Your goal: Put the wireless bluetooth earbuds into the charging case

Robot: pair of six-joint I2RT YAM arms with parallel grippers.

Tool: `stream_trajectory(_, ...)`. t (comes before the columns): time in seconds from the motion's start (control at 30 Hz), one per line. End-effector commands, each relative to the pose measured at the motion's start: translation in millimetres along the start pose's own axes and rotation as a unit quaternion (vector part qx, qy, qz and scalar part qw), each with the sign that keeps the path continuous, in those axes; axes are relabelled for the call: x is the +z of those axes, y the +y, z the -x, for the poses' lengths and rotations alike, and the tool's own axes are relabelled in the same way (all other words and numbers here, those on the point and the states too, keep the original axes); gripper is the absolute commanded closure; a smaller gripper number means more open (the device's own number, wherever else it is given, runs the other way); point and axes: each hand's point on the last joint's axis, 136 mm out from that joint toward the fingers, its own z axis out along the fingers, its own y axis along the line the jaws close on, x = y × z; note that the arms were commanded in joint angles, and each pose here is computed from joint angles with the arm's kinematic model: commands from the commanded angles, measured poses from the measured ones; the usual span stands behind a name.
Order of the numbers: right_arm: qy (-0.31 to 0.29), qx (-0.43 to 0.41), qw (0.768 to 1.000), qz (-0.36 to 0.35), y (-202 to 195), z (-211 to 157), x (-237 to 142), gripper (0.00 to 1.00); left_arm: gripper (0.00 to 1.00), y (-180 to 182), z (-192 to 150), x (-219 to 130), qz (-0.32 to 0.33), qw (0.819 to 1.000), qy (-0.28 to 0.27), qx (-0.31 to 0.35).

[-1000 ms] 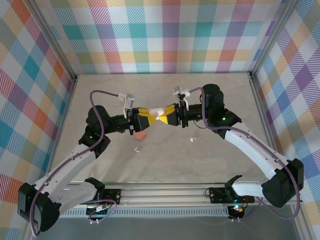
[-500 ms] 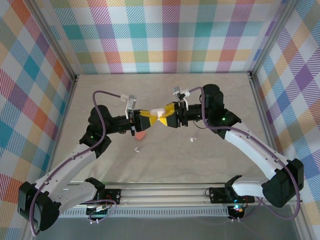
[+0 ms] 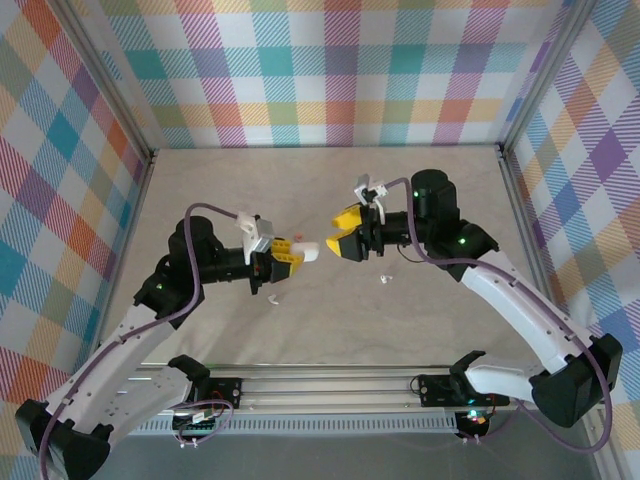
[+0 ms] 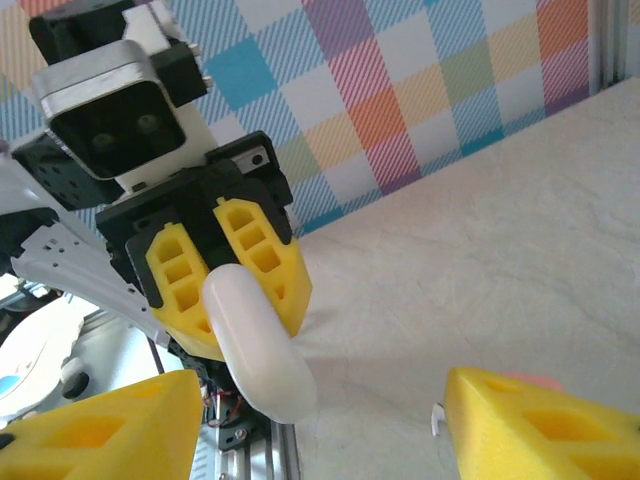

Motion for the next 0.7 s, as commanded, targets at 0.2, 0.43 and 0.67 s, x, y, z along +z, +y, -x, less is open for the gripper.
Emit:
stream_trajectory(0.2, 0.091, -0.046, 0.995, 0.007, 11.0, -30.6, 38.2, 0.31, 1.0, -9.4, -6.0, -1.1, -0.015, 0.999, -0.042, 0.025)
stream_trajectory(0.43, 0.098, -0.061, 0.993, 0.003, 7.1, -30.5, 43.3, 0.3, 1.0, -14.5, -8.8, 1.5, -0.037, 0.998, -0.048, 0.01)
stream_trajectory(0.67, 0.108, -0.062, 0.992, 0.013, 8.8, -37.1, 44.2, 0.29, 1.0, -14.0, -7.7, 1.6, -0.037, 0.998, -0.052, 0.007)
